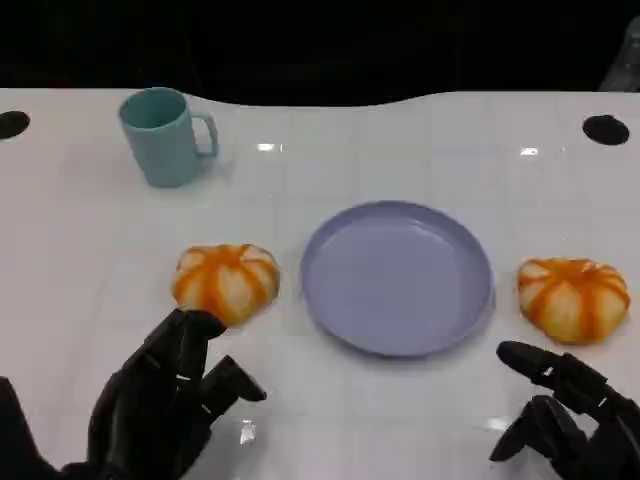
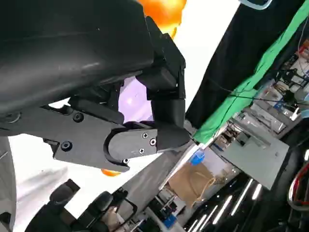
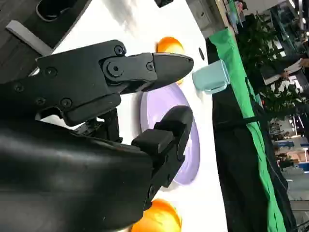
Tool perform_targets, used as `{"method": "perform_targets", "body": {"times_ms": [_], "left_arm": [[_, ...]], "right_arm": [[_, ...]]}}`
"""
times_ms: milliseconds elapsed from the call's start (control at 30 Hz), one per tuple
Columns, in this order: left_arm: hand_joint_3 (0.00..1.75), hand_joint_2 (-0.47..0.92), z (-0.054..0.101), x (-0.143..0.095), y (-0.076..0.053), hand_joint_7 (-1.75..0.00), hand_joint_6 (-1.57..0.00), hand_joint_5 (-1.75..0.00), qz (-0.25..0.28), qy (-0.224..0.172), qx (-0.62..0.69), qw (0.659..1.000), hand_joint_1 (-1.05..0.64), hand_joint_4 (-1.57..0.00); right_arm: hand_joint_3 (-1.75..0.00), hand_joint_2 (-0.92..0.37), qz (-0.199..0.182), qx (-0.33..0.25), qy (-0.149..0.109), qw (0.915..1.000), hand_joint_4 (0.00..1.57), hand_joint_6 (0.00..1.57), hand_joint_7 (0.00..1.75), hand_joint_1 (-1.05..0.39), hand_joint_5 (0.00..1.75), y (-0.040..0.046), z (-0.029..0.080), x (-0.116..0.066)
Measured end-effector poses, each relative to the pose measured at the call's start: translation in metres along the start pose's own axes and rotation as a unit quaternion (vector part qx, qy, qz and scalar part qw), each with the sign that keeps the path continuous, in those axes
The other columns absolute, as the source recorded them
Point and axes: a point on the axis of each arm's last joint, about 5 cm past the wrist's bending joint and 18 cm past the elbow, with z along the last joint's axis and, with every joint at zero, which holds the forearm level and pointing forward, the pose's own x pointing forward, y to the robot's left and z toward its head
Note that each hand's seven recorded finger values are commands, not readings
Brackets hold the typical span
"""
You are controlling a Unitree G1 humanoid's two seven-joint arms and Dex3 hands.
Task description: Grasp the bread from the table and place it into the plate.
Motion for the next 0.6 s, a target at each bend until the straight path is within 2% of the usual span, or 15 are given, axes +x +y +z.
{"method": "perform_targets", "body": {"times_ms": [600], "left_arm": [[0.44,0.92,0.0024,0.0029,-0.0014,-1.49,-0.57,-1.75,-0.001,-0.008,0.015,1.000,-0.50,-0.69]], "right_arm": [[-0.29,-0.92,0.003,0.002,0.001,1.0000,0.60,0.88,0.55,-0.76,1.51,-0.0005,0.0000,0.0016]]}}
